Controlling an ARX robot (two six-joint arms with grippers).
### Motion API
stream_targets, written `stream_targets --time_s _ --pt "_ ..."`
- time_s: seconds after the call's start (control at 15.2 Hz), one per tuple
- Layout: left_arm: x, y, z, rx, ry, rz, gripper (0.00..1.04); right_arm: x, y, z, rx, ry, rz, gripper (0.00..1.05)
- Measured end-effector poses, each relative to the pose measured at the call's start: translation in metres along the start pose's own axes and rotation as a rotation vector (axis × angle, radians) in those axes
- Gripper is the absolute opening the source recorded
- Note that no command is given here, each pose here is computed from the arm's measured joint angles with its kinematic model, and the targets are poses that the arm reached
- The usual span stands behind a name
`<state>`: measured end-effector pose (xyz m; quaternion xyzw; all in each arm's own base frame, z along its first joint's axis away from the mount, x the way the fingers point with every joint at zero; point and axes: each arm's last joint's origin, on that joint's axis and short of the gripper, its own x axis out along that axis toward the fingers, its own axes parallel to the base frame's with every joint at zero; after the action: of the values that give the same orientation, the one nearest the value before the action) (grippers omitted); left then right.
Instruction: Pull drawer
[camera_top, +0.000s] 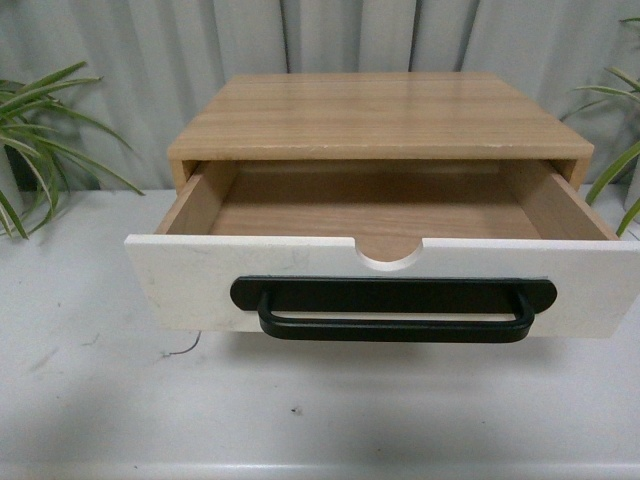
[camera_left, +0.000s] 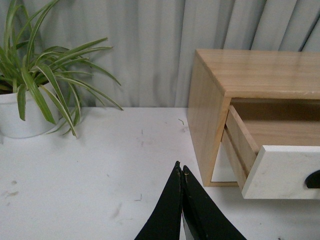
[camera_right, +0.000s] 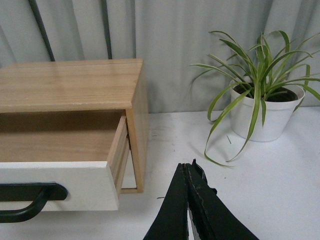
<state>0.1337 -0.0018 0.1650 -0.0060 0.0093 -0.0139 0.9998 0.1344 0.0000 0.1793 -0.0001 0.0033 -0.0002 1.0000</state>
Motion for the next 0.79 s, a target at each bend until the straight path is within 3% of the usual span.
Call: stream_targets --time_s 0.79 --pt "-0.024 0.001 0.004 0.001 -0.027 0.029 0.02 -0.024 0.0 -0.009 0.0 -0.019 0.0 0.02"
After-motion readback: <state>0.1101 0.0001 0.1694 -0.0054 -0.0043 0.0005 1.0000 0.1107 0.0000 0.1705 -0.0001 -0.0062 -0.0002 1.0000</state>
